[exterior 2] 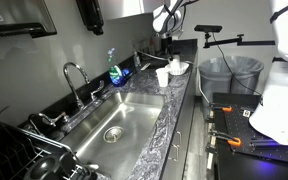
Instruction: Remove one white cup from the stack on the right and place it inside the white cup on the left
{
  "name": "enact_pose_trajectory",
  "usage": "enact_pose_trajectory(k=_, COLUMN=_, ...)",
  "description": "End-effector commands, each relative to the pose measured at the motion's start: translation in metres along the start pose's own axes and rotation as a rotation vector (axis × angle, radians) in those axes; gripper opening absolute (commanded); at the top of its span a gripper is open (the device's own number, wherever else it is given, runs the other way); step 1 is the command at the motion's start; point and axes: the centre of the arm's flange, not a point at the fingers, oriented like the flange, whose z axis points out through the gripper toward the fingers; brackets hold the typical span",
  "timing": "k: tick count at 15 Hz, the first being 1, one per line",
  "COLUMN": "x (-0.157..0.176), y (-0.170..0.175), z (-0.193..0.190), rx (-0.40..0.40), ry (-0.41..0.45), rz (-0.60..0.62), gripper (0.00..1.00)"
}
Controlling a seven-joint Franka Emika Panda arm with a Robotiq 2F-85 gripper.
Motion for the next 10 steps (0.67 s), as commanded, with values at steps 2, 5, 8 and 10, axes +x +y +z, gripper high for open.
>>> enact_pose_trajectory(k=2, x=-0.027, y=0.002, z=-0.012, rx=-0.048, ry=0.043, rz=0.064, gripper=0.01)
enact_pose_trajectory(k=5, x=-0.034, y=0.008, z=-0.015, rx=-0.072, ry=0.073, rz=0.100, gripper=0.01)
enact_pose_trajectory(k=8, x=-0.039, y=0.009, z=-0.016, rx=-0.090, ry=0.087, rz=0.122, gripper=0.01)
enact_pose_trajectory(k=10, x=-0.043, y=0.009, z=-0.017, rx=-0.090, ry=0.096, rz=0.123, gripper=0.01)
